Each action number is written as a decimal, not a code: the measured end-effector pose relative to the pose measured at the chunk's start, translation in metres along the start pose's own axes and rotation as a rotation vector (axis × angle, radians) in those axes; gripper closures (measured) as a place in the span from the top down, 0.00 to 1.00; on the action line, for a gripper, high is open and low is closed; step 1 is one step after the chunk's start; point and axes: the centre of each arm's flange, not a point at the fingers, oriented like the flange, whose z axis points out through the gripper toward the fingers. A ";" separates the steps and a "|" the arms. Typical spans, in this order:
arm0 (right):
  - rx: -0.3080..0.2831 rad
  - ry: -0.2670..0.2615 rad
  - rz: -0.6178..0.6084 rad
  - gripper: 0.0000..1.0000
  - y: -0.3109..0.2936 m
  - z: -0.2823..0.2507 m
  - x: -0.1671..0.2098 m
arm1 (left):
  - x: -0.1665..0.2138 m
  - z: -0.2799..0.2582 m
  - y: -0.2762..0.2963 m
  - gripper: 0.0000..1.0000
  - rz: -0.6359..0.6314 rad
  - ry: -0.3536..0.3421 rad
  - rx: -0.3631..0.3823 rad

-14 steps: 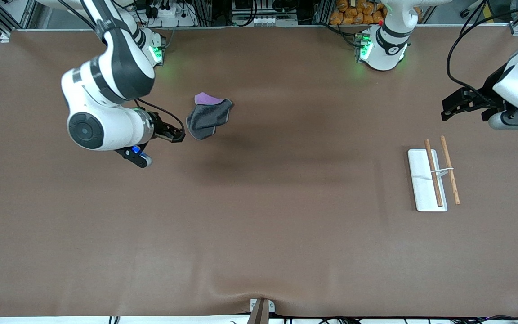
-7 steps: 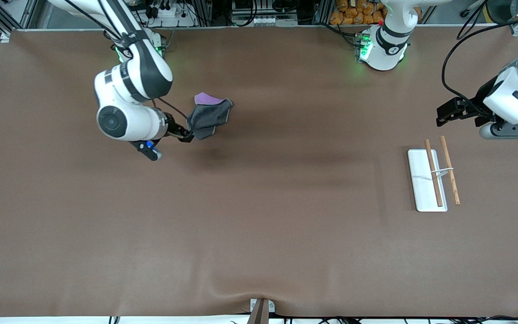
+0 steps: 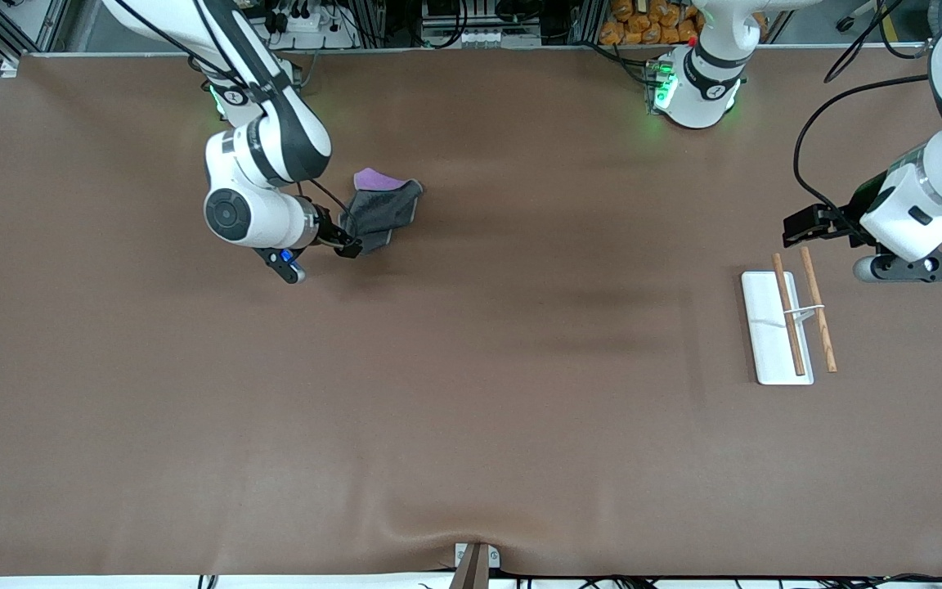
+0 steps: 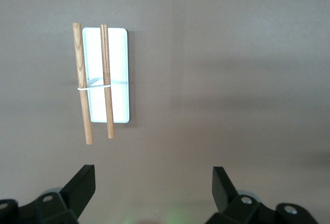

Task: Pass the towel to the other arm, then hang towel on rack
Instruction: 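Lower the right gripper and grasp the towel corner, then lift the towel with the right gripper while the left gripper approaches, then grasp the hanging towel with the left gripper beside the right gripper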

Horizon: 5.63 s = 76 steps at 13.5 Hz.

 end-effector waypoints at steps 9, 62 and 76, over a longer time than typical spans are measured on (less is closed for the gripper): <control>0.043 0.024 0.079 0.89 0.003 0.018 0.042 | 0.009 0.014 -0.001 1.00 -0.003 -0.005 -0.003; 0.837 -0.371 0.539 0.03 -0.271 -0.230 -0.172 | 0.103 0.042 0.137 1.00 -0.486 0.106 -0.548; 0.840 -0.370 0.539 0.03 -0.272 -0.230 -0.172 | 0.102 0.087 0.221 0.96 -0.914 -0.130 -0.616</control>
